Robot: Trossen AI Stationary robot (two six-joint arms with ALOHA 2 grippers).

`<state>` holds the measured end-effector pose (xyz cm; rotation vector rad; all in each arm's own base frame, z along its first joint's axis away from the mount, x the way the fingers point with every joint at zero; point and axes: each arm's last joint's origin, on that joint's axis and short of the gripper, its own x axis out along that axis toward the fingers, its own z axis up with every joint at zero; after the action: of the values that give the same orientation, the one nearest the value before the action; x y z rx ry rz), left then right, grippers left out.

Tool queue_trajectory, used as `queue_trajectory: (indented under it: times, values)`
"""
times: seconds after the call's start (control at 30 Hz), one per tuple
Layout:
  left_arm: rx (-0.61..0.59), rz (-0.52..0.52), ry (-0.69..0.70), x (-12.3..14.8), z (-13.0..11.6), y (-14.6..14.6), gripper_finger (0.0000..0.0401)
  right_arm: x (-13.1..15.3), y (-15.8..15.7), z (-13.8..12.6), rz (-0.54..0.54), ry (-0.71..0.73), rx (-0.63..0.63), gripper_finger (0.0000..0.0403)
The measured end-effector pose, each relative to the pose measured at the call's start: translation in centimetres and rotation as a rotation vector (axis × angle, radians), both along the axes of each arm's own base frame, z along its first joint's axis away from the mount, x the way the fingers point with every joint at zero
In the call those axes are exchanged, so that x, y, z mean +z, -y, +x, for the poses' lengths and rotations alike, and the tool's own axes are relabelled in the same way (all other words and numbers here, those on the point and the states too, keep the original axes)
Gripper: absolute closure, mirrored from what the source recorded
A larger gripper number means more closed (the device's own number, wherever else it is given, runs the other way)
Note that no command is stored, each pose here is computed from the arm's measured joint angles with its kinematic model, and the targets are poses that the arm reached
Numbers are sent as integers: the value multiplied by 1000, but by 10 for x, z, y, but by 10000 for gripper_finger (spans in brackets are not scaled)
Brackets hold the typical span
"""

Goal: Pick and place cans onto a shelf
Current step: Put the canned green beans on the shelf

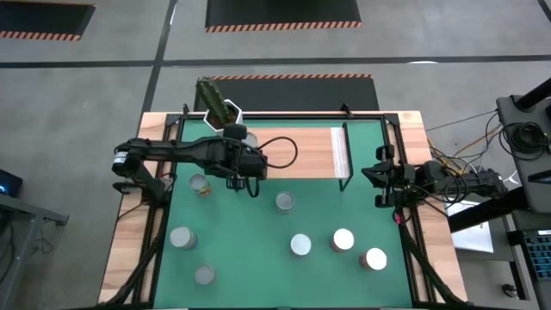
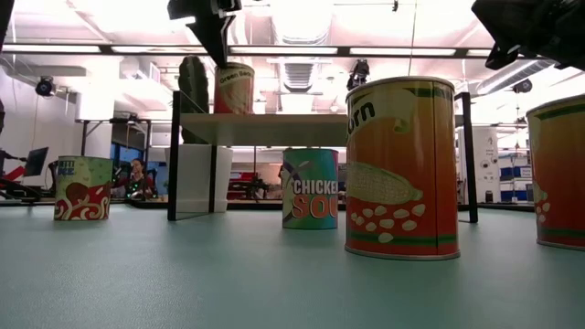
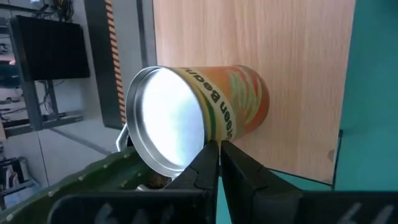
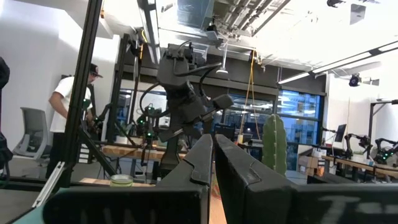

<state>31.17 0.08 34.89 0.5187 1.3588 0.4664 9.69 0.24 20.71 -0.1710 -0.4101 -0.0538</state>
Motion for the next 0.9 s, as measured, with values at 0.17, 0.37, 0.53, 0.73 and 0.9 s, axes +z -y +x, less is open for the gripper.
queue_trajectory:
  times: [0.17, 0.37, 0.53, 0.73, 0.9]
  values:
    - [28, -1, 0, 0, -1, -5, 401, 0, 0, 0, 0, 0, 0, 394]
    - [43, -16, 28, 0, 0, -4, 401, 0, 0, 0, 0, 0, -1, 394]
    - [23, -140, 84, -1, 6, 2, 401, 0, 0, 0, -1, 0, 0, 394]
    - [5, -163, 111, -8, 12, 2, 401, 0, 0, 0, 1, 0, 0, 394]
    - [26, -79, 107, -13, 13, -2, 401, 0, 0, 0, 0, 0, 0, 394]
